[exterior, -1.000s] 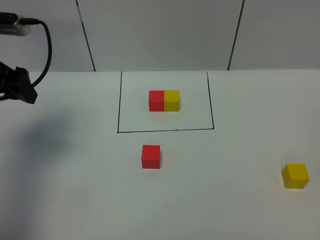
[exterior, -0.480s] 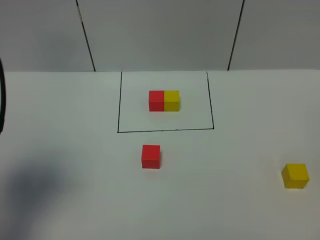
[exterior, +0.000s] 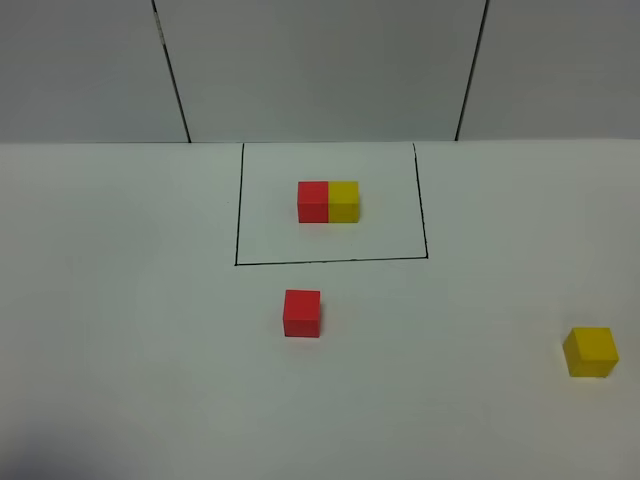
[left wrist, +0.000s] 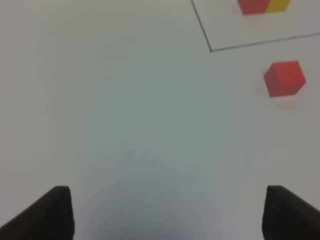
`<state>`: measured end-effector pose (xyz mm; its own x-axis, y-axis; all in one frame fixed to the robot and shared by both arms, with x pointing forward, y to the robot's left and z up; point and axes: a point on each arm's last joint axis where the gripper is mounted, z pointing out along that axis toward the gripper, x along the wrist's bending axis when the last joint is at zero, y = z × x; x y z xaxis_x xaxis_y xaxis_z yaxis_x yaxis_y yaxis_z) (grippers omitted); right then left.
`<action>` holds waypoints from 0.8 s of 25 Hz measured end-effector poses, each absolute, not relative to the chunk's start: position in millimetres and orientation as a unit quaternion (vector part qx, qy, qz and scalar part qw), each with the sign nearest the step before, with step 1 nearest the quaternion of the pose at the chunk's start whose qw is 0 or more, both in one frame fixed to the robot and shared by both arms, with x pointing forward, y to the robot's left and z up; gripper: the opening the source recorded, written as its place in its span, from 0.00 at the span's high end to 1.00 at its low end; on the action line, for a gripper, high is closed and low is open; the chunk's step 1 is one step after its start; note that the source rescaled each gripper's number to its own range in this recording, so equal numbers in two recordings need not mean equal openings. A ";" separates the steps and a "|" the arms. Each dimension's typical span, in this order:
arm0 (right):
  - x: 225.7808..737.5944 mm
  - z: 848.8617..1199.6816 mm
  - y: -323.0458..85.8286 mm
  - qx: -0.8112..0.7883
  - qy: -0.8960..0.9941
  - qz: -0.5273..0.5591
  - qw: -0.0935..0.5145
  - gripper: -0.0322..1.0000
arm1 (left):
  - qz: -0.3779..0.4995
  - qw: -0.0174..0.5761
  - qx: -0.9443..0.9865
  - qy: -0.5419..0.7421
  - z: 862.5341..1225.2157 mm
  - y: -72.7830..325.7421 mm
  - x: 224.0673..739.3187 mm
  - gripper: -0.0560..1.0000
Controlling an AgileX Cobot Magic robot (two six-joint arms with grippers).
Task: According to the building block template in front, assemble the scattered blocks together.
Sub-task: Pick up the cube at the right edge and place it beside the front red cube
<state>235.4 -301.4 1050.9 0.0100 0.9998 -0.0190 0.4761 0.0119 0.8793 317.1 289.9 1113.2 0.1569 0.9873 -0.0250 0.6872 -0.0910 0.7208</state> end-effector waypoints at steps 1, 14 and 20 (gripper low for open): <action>235.4 1050.9 -301.4 0.607 0.608 0.354 0.369 0.97 | 0.244 0.300 0.697 0.604 1109.1 290.3 309.1 0.25; 235.4 1050.9 -301.4 0.607 0.608 0.354 0.369 0.97 | 0.287 0.323 0.684 0.588 1057.1 290.6 246.3 0.25; 235.4 1050.9 -301.4 0.607 0.608 0.354 0.369 0.97 | 0.321 0.350 0.669 0.572 1046.8 290.3 230.7 0.26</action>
<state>235.4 -301.4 1050.9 0.0100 0.9998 -0.0190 0.4761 0.0119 0.8793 230.7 290.3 1046.8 0.1407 0.9896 0.0285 0.5405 -0.1009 0.8353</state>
